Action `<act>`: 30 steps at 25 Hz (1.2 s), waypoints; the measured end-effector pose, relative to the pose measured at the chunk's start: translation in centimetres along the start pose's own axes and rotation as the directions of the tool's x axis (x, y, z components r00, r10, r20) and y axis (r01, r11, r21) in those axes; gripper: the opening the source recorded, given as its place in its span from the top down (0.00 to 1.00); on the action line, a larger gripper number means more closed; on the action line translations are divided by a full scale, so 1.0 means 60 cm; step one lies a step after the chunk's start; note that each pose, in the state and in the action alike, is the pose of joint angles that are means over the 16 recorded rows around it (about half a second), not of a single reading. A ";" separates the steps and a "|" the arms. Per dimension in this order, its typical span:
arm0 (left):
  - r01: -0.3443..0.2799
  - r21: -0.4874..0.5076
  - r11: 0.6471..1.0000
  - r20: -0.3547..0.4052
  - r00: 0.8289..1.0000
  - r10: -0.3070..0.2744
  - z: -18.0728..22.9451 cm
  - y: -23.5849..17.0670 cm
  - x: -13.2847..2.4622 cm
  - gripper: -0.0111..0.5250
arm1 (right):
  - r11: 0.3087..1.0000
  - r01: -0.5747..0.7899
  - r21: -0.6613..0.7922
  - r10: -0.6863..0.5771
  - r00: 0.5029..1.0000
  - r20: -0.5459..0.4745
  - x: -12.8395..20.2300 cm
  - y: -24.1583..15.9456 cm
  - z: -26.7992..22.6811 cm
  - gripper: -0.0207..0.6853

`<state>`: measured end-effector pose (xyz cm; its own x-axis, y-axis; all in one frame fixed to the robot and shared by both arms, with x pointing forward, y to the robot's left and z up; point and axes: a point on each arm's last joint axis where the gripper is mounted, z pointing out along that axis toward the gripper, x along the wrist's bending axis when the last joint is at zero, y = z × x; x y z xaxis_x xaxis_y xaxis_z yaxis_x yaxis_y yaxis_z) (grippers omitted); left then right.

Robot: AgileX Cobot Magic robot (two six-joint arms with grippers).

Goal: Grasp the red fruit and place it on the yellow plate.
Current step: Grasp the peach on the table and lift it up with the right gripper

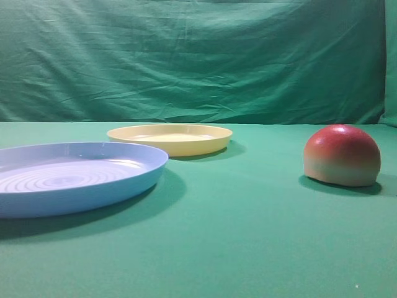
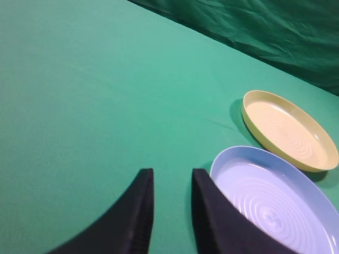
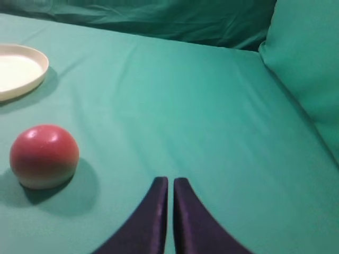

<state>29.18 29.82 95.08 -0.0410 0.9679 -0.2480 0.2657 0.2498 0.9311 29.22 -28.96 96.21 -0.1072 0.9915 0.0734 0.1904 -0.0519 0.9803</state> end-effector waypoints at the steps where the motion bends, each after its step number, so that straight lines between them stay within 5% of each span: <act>1: 0.000 0.000 1.000 0.000 1.000 0.000 0.000 0.000 0.000 0.69 | 1.000 -0.019 -0.011 0.019 1.000 -0.008 0.001 0.006 -0.002 0.97; 8: 0.000 0.000 1.000 0.000 1.000 0.000 0.000 0.000 0.000 0.69 | 0.997 -0.083 0.008 0.083 0.991 -0.104 0.020 0.057 -0.017 0.97; 16: 0.000 0.000 1.000 0.000 1.000 0.000 0.000 0.000 0.000 0.69 | 0.969 0.026 0.246 0.038 0.967 -0.253 0.048 0.108 -0.016 0.97; 30: 0.000 0.000 1.000 0.000 1.000 0.000 0.000 0.000 0.000 0.69 | 0.711 0.111 0.694 0.154 0.939 -0.308 0.053 0.105 0.072 0.97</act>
<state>29.18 29.82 95.08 -0.0410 0.9679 -0.2480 0.2657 0.2498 0.9311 34.32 -25.60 101.84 -0.3717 0.8862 0.2766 0.8012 0.1557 0.5778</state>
